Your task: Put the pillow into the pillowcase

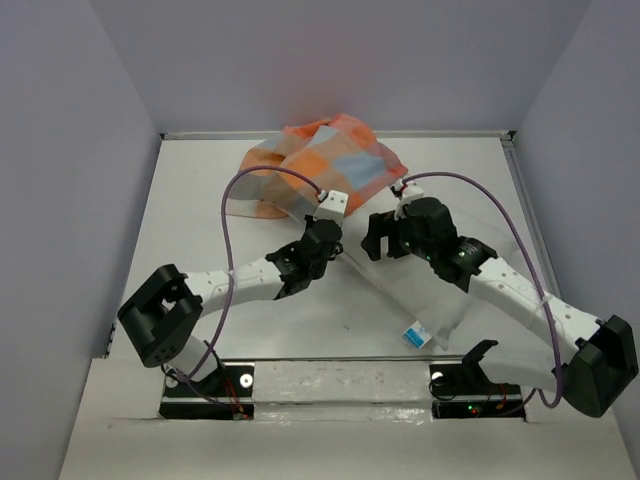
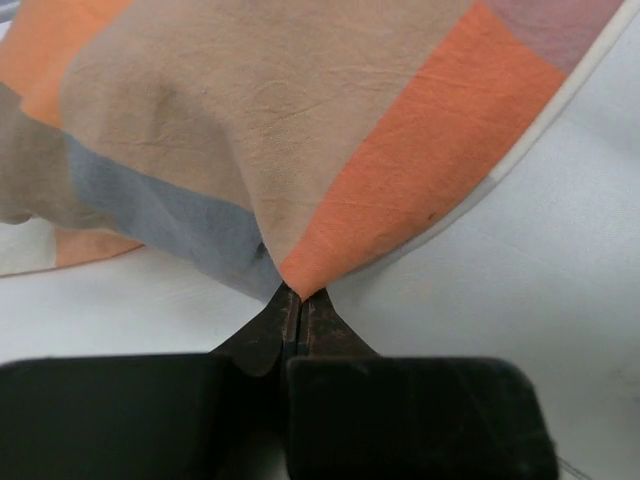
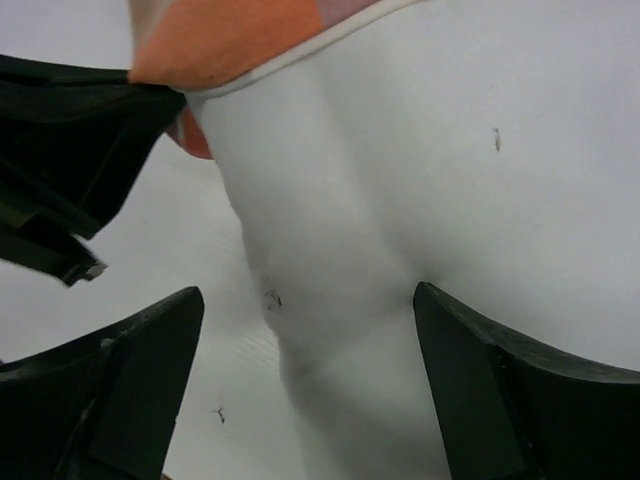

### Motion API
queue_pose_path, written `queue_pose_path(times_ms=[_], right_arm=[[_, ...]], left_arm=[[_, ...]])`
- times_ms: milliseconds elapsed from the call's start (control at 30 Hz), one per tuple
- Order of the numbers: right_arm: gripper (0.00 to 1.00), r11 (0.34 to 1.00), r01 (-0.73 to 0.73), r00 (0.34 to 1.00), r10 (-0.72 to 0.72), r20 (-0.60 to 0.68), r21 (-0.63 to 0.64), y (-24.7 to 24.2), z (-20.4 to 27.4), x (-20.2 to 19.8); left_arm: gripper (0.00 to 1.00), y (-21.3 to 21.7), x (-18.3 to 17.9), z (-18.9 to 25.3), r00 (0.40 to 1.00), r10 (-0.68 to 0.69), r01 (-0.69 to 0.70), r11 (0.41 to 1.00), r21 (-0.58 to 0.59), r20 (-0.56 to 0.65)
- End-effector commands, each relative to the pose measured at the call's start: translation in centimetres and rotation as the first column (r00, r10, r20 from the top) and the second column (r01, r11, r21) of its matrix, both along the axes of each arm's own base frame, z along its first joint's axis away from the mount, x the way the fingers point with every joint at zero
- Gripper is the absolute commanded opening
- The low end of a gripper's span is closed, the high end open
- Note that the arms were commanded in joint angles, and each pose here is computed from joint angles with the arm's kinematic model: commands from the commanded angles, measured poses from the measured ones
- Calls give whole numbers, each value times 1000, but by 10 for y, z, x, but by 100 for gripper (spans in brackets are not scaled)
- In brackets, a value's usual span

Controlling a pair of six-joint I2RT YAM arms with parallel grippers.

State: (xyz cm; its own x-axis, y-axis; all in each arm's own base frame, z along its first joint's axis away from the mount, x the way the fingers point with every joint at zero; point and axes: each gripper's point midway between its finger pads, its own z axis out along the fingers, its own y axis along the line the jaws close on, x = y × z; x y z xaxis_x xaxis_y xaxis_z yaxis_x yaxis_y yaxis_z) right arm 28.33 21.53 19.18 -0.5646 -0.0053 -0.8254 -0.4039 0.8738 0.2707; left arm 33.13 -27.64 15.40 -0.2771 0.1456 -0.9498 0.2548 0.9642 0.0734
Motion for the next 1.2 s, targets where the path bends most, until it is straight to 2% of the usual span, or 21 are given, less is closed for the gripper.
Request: queue_pose_path(times_ms=[0, 67, 133, 167, 200, 233, 300, 367, 400, 467, 567, 700, 800, 867, 900, 933, 1000, 1033, 1067, 1100, 1167], right_arm=[[98, 940, 154, 988, -152, 29, -306, -22, -33, 20], [97, 936, 155, 987, -161, 7, -315, -12, -43, 26], [75, 953, 124, 990, -138, -33, -276, 4, -59, 29], [59, 978, 93, 995, -99, -18, -189, 23, -51, 34], [17, 988, 96, 995, -99, -20, -123, 31, -50, 34], [2, 994, 88, 996, -88, -7, -67, 39, -43, 36], [0, 994, 39, 998, -45, 50, 105, 63, -16, 39], [0, 948, -39, 982, -22, 186, 316, 77, 45, 35], [0, 930, -48, 977, -32, 210, 364, 75, 50, 29], [0, 883, -55, 950, -97, 296, 466, 66, 96, 27], [0, 841, -12, 930, -189, 315, 540, 56, 130, 34], [0, 821, 44, 937, -232, 261, 569, 73, 114, 61], [0, 821, 152, 930, -308, 203, 550, 77, 87, 87], [0, 810, 195, 933, -327, 150, 553, 81, 66, 93], [0, 795, 159, 944, -296, 146, 585, 85, 64, 87], [0, 787, 143, 949, -281, 143, 600, 87, 66, 83], [0, 800, 89, 969, -207, 133, 593, 96, 65, 69], [0, 819, 50, 976, -162, 147, 571, 103, 64, 55], [0, 814, 3, 974, -133, 181, 580, 102, 82, 40], [0, 839, -38, 982, -69, 175, 543, 106, 77, 23], [0, 869, -133, 980, 45, 191, 476, 113, 84, -16]], left_arm=[[0, 9, 0, 59, 994, 32, -18, 990, -138, 102], [0, 5, -6, 68, 995, -3, 21, 983, -180, 104], [0, -8, -13, 75, 994, -70, 89, 967, -238, 90], [0, -14, -16, 83, 991, -102, 123, 955, -270, 91], [0, -28, -25, 87, 981, -176, 191, 927, -321, 75], [0, -37, -29, 99, 974, -211, 227, 903, -364, 82], [0, -60, -49, 118, 932, -351, 351, 823, -445, 87], [0, -77, -73, 147, 884, -453, 438, 721, -537, 113], [0, -80, -80, 155, 872, -474, 456, 699, -550, 121], [0, -80, -94, 177, 853, -498, 485, 650, -585, 154], [0, -83, -113, 191, 812, -561, 522, 577, -628, 159], [0, -92, -135, 193, 757, -637, 555, 508, -660, 147], [0, -91, -148, 184, 737, -664, 554, 488, -675, 125], [0, -84, -144, 158, 766, -640, 506, 538, -674, 64], [0, -75, -134, 150, 805, -592, 456, 575, -679, 38], [0, -70, -132, 136, 811, -586, 435, 588, -682, 13], [0, -58, -120, 133, 838, -545, 392, 596, -701, 5], [0, -52, -117, 131, 854, -521, 371, 622, -689, -10], [0, -47, -116, 144, 867, -499, 369, 622, -690, 14], [0, -31, -112, 165, 896, -440, 352, 621, -701, 60], [0, -8, -121, 204, 911, -387, 364, 595, -716, 142]])
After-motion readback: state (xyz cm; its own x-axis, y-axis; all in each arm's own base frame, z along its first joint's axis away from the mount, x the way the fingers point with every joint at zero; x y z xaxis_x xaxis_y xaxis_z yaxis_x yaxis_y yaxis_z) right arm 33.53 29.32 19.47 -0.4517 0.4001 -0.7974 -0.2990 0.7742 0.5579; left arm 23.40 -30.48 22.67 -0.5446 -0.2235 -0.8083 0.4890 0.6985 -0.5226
